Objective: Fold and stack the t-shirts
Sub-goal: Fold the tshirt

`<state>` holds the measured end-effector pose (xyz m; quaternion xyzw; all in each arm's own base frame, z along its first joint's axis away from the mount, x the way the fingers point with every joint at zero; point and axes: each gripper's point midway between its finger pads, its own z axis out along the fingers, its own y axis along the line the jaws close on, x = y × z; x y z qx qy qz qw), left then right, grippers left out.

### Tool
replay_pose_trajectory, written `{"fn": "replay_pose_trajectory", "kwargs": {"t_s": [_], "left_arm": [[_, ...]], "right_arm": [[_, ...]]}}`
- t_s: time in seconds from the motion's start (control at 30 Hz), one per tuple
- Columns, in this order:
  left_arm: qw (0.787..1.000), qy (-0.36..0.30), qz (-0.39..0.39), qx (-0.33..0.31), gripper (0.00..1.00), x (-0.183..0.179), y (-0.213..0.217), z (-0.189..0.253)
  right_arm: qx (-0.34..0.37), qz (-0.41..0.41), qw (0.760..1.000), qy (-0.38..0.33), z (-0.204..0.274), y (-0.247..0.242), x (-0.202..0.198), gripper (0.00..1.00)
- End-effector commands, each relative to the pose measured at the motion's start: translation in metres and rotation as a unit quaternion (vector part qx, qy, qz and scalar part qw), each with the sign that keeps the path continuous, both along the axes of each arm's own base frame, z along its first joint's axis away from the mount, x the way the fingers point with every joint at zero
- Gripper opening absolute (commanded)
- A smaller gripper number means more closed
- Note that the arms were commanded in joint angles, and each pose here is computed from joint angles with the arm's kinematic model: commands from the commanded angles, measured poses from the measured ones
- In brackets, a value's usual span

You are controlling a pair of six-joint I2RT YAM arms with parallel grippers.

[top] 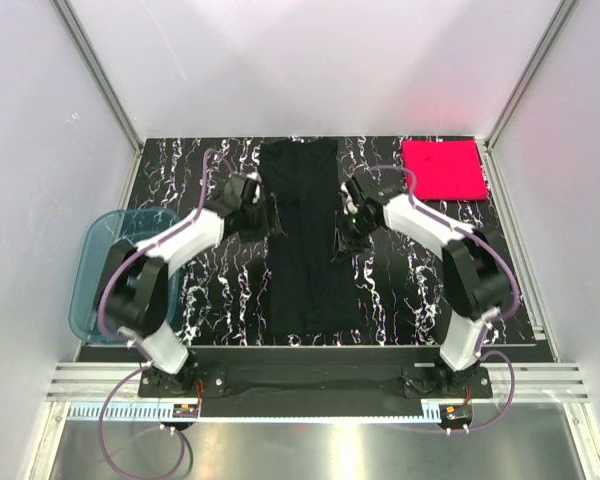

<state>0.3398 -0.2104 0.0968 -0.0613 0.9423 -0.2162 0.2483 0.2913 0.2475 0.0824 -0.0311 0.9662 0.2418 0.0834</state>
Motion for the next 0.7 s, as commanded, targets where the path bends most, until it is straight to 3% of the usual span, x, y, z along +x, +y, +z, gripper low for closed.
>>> {"fn": "replay_pose_trajectory", "kwargs": {"t_s": [0.0,0.07,0.13,0.3,0.4,0.5,0.53,0.6,0.67], "left_arm": [[0.995,-0.097,-0.006,-0.037,0.70,0.073,-0.003,0.031],[0.988,-0.140,-0.002,-0.062,0.67,0.107,-0.006,0.040],[0.981,-0.176,0.000,-0.081,0.63,0.131,-0.012,0.057],[0.970,-0.214,0.028,-0.109,0.46,0.194,-0.017,0.055],[0.956,-0.237,0.061,-0.159,0.34,0.223,-0.010,0.067],[0.940,-0.252,0.089,-0.212,0.30,0.250,-0.008,0.069],[0.940,-0.236,0.100,-0.225,0.29,0.258,-0.010,0.051],[0.929,-0.254,0.095,-0.250,0.29,0.277,-0.013,0.065],[0.927,-0.237,0.101,-0.272,0.28,0.289,-0.016,0.046]], "right_arm": [[-0.017,0.011,0.997,-0.076,0.017,0.010,0.053,0.28],[-0.028,-0.003,0.991,-0.127,0.025,0.009,0.087,0.27],[-0.013,-0.021,0.984,-0.177,0.038,0.013,0.131,0.18],[0.037,-0.056,0.974,-0.215,0.047,0.014,0.225,0.13],[0.084,-0.064,0.967,-0.232,0.046,0.012,0.271,0.13],[0.141,-0.063,0.959,-0.237,0.041,0.017,0.300,0.13],[0.163,-0.060,0.953,-0.248,0.044,0.021,0.308,0.13],[0.209,-0.058,0.944,-0.247,0.043,0.032,0.320,0.13],[0.234,-0.066,0.942,-0.233,0.027,0.039,0.326,0.12]]}}
